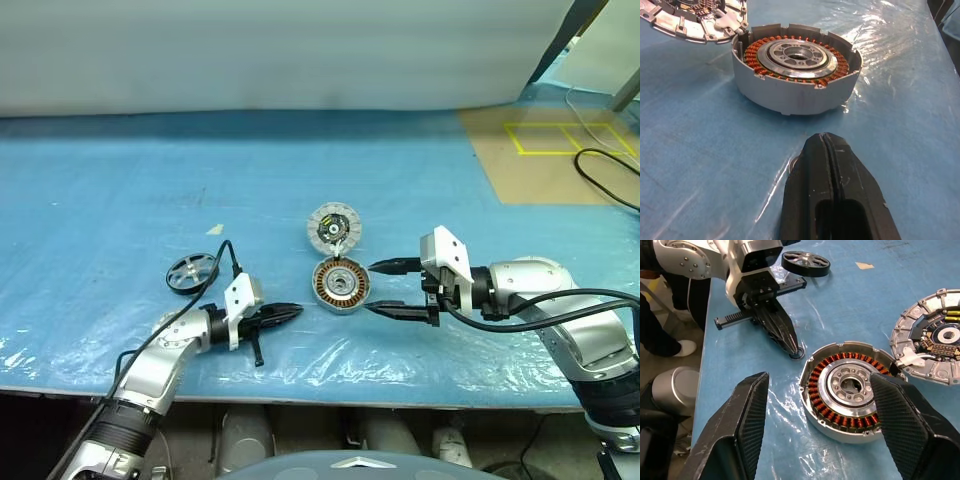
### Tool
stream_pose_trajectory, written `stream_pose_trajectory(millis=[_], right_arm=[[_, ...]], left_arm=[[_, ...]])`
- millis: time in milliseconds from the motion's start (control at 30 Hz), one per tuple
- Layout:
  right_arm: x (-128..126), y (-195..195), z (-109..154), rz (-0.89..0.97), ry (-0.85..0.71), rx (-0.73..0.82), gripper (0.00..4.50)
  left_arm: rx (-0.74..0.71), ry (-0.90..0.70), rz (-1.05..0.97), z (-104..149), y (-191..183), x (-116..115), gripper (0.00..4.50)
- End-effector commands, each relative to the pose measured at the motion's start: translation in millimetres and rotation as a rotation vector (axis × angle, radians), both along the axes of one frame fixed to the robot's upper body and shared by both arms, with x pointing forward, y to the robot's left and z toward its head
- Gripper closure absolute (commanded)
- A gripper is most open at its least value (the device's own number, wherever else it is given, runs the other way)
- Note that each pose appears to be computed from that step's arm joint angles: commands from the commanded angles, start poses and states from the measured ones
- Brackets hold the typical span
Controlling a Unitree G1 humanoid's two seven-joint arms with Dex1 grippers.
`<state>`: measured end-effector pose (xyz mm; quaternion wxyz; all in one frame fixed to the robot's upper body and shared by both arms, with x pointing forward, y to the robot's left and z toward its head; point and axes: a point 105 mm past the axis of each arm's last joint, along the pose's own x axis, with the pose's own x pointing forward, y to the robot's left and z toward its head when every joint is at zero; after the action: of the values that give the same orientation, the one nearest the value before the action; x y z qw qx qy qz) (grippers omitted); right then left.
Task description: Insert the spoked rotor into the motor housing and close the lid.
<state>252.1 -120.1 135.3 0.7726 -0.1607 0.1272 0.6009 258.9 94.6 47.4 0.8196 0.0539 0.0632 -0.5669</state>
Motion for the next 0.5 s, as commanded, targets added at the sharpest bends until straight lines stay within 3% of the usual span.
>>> stream_pose_trajectory(millis=[33,433,500], right_arm=[[-1.7,0.1,9.7,0.004,-0.027,0.011,1.12],[-2.2,-9.4,1.9,-0.046,-0.008,-0.026,1.12],[-2.7,-9.7,-0.3,-0.053,-0.005,-0.032,1.12]], left_arm=[[0.008,-0.03,-0.007,3.1,-0.5,-0.8,4.47],[0.063,-0.082,-0.017,0.6,3.7,-1.7,4.47],[0.068,-0.079,-0.041,-0.7,3.0,-6.2,4.11]])
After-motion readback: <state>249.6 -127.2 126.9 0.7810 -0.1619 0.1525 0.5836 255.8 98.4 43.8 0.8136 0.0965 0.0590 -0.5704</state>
